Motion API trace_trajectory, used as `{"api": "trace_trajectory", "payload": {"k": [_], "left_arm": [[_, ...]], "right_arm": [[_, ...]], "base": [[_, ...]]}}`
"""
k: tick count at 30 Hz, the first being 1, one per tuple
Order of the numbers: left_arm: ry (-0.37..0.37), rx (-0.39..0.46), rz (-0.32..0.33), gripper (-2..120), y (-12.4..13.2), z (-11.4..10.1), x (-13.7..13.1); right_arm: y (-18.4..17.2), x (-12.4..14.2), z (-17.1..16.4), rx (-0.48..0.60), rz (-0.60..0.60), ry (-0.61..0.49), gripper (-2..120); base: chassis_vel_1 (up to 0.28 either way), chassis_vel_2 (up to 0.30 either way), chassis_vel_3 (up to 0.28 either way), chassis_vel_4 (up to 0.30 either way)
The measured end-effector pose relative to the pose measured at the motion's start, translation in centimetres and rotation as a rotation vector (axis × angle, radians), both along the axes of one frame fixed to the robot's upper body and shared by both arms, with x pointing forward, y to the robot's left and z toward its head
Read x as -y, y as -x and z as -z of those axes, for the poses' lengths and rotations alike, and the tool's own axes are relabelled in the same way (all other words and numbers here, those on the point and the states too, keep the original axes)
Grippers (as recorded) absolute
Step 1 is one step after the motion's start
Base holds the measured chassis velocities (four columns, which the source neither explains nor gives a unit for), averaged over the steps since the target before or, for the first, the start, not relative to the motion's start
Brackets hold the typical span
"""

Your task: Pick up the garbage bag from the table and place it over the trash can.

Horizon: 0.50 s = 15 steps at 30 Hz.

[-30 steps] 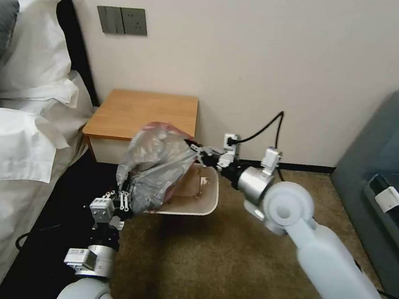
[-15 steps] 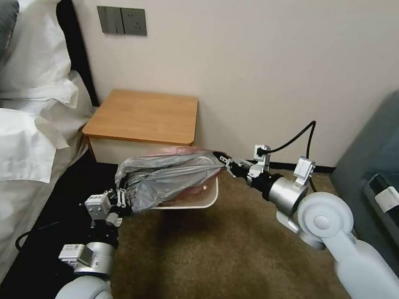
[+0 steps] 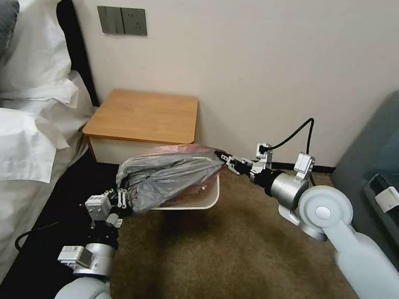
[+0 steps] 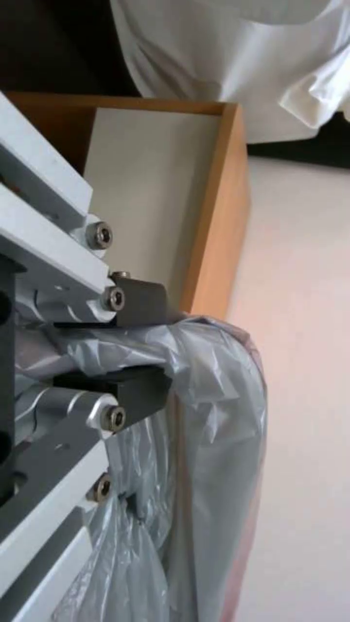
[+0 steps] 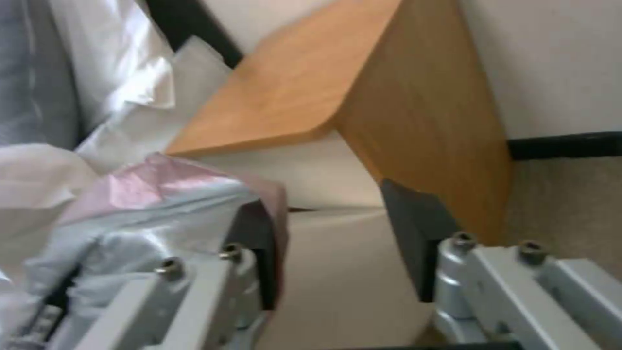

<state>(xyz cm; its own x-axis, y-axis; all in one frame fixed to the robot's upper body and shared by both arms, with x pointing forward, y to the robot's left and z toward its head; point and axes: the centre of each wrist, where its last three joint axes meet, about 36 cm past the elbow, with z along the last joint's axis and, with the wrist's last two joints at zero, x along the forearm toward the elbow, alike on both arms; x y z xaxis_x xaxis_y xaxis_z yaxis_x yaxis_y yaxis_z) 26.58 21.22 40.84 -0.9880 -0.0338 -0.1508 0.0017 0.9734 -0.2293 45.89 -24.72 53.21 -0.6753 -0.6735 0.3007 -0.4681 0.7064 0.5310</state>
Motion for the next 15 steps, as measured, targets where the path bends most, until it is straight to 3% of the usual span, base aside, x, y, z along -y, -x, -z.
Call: {"api": "trace_trajectory", "payload": {"k": [15], "left_arm": [[0.007, 0.015, 0.006, 9, -0.2, 0.1, 0.0]], "right_arm": [[0.1, 2.3, 1.4, -0.089, -0.022, 0.094, 97]], "base": [[0.000, 0.000, 0.000, 0.000]]}}
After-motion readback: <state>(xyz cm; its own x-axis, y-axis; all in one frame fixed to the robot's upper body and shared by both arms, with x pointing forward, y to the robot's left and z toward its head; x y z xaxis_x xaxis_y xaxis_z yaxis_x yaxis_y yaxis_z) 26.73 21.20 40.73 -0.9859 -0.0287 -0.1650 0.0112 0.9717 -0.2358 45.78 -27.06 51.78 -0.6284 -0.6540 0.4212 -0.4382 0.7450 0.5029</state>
